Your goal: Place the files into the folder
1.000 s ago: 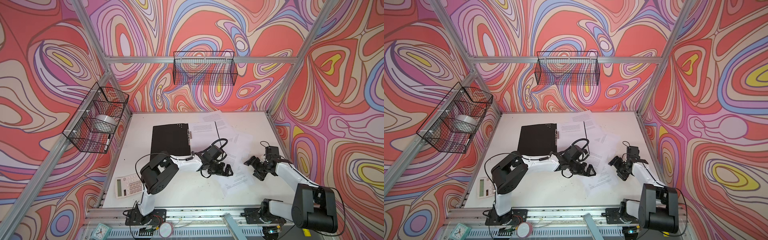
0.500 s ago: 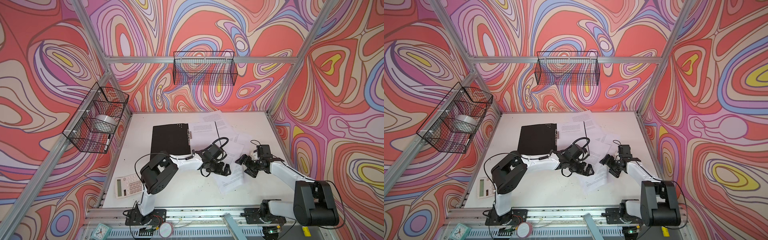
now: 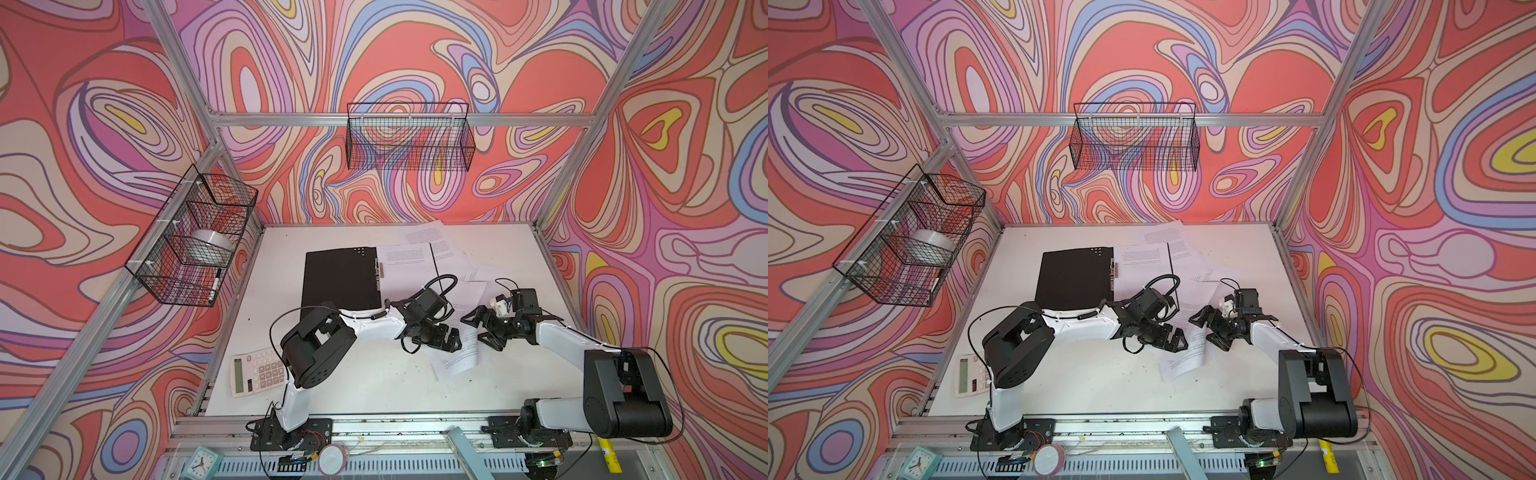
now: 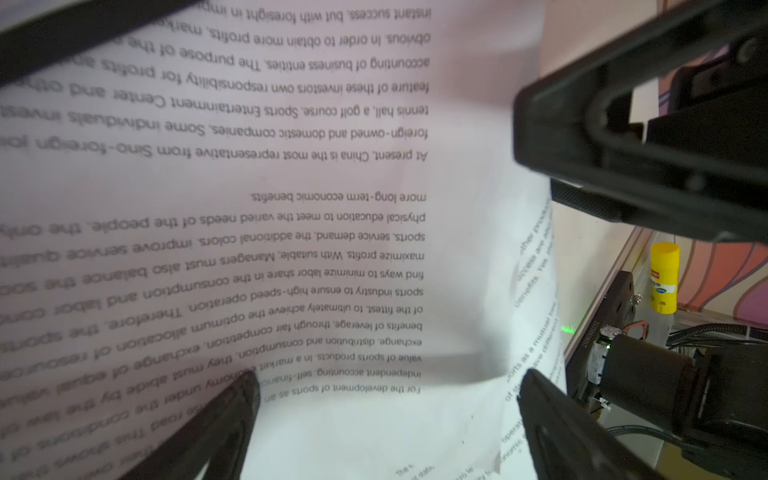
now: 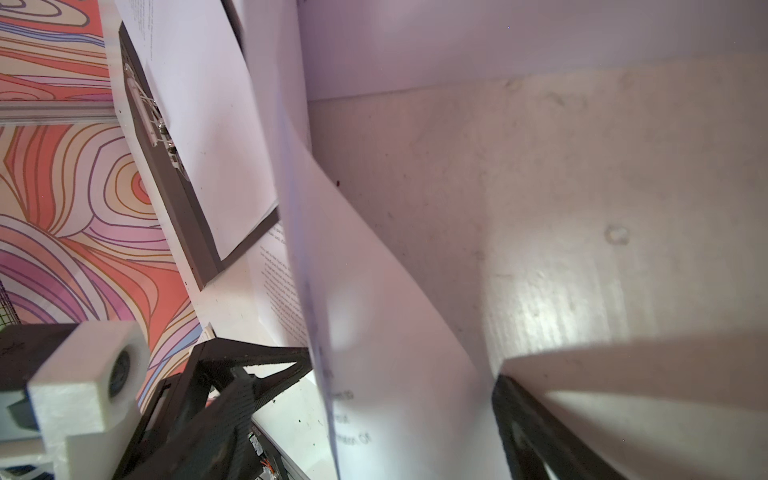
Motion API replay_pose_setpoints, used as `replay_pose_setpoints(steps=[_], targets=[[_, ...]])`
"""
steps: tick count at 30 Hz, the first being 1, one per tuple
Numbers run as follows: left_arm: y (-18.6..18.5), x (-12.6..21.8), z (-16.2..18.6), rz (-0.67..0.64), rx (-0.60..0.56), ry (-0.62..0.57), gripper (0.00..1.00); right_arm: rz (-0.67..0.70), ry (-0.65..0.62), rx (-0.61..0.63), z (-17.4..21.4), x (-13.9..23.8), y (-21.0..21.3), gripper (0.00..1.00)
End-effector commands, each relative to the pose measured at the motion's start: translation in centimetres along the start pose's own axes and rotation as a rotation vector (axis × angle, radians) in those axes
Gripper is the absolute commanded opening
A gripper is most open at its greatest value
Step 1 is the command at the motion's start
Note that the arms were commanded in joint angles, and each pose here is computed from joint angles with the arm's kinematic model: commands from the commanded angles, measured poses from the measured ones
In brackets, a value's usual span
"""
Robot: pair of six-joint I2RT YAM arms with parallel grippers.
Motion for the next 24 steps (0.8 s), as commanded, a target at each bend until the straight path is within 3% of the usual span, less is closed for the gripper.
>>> replay_pose_setpoints(steps=[1,12,24], targets=[[2.6,-1.5,2.4,-0.089,0.044,0.104,0.97,-0.063,-0.043,0.087,-0.9,0.6,2.1,0.96],[2.4,-1.2,2.4,-0.077,0.034,0.103,0.97,-0.087,-0.066,0.146,-3.5,-0.7,4.0,0.95],[2.5,-1.5,2.3,-0.077,0.04,0.104,0.97,-0.055,-0.072,0.129,-1.3,1.6,3.9,0.79]])
Point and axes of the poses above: each gripper's point midway between its finger pads, its own x axis back along the fingers, its own y axis along the line the jaws close on, z = x × y, the point moved 7 cm from there along x, back along the fingers, and after that the axes turned 9 degrees about -x, right-handed, at the moved point
